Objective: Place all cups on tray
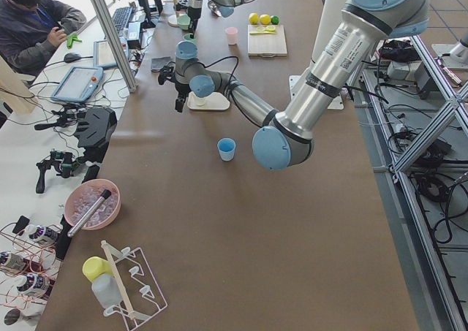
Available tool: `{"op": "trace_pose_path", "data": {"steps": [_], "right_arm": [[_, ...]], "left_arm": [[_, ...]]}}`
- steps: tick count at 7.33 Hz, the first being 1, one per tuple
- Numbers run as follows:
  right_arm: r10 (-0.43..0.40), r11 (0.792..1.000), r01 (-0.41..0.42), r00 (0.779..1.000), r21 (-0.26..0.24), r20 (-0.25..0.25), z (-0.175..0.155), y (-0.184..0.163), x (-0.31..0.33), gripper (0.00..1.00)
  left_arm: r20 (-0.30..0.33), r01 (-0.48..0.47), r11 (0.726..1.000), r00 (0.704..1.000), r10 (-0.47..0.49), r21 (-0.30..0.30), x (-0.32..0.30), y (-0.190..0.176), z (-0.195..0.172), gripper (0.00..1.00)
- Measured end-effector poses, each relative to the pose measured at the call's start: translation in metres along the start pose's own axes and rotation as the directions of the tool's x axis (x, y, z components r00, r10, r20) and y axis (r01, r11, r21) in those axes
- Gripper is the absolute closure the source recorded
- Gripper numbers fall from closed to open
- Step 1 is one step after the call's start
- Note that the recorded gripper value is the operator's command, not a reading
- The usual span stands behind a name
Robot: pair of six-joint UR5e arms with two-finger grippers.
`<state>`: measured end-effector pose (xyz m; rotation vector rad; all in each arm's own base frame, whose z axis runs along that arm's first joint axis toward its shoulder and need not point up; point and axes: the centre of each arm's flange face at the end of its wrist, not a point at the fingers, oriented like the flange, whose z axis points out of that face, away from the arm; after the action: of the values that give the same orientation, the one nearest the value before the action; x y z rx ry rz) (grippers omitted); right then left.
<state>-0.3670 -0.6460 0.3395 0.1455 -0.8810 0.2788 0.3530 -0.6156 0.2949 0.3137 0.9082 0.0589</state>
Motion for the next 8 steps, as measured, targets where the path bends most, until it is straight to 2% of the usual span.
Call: {"op": "trace_pose_path", "data": {"steps": [2, 3, 4, 5, 6, 8], "right_arm": [[0.067, 0.998, -0.067, 0.998, -0.001, -0.018, 0.01, 0.049, -0.094, 1.0], [0.075, 0.997, -0.075, 0.997, -0.004, -0.025, 0.016, 0.068, -0.117, 1.0], [0.072, 0.997, -0.072, 0.997, -0.006, -0.033, 0.023, 0.082, -0.127, 0.64], [0.067, 0.998, -0.067, 0.997, -0.01, -0.038, 0.028, 0.091, -0.13, 0.17], [0.06, 0.998, -0.06, 0.997, -0.013, -0.04, 0.031, 0.096, -0.132, 0.0], [0.042, 0.999, -0.042, 0.999, -0.006, -0.03, 0.024, 0.093, -0.133, 0.0]], "left_arm": [[0.002, -0.004, 1.0, 1.0, 0.004, 0.0, -0.002, 0.0, 0.0, 0.02], [0.002, -0.005, 1.0, 1.0, 0.005, 0.0, -0.002, 0.0, 0.0, 0.02], [0.002, -0.005, 1.0, 1.0, 0.005, 0.001, -0.002, 0.0, 0.0, 0.02], [0.002, -0.005, 1.0, 1.0, 0.005, 0.001, -0.003, 0.0, 0.0, 0.02], [0.003, -0.005, 1.0, 1.0, 0.005, 0.001, -0.003, 0.0, 0.001, 0.02], [0.005, -0.002, 1.0, 1.0, 0.002, 0.002, -0.005, -0.001, 0.0, 0.02]]}}
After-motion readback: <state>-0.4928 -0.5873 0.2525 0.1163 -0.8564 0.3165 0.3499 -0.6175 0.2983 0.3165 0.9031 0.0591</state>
